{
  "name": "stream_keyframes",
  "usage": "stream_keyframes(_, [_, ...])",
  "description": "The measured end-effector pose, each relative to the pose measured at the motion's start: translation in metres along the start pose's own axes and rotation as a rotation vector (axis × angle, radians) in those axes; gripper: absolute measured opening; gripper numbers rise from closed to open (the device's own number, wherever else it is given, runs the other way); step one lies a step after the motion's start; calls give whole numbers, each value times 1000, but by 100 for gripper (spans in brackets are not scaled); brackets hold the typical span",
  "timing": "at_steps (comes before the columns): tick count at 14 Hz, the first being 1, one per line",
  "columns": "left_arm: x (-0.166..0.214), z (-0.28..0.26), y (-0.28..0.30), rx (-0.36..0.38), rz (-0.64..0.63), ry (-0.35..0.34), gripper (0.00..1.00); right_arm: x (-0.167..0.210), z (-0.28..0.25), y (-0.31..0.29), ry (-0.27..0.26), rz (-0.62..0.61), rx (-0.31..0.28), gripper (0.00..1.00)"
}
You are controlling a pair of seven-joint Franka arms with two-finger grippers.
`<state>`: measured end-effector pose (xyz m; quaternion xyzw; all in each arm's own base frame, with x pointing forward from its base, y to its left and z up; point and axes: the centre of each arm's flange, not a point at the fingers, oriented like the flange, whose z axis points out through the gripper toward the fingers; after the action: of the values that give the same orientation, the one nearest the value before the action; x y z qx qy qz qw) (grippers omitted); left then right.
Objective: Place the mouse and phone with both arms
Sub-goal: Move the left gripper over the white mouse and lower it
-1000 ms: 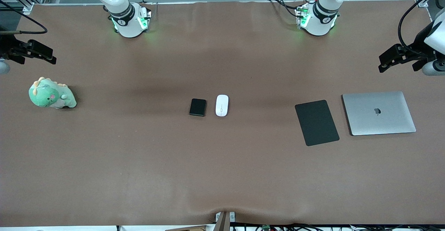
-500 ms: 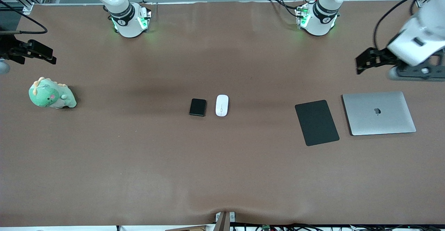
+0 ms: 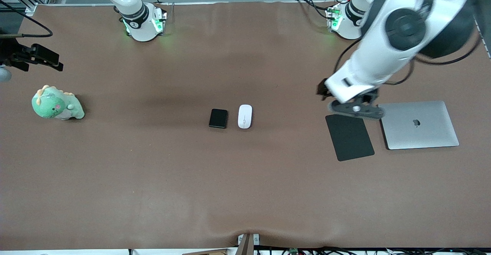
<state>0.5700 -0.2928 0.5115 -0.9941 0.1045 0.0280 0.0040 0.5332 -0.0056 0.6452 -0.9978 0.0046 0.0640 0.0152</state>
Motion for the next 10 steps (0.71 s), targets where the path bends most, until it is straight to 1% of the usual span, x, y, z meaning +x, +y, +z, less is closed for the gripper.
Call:
stream_keyframes(3, [17,56,60,-23,-23,23,100,5,7,-3,-14,-3,39,100])
stream_keyframes(5, [19,95,98,-28,-36,11,100,14,18,-1,-31,0,47,100])
stream_keyframes(8, [11,150,153,-29,-42,-10,100,25,33,-1,-59,2,47,100])
stream_keyframes(9, [7,167,169,-18,-49,-7,100,30,41,-1,-74,3,47,100])
stream_keyframes(10, [3,183,182,9,-48,0,100,36,49,0,-88,4,47,100])
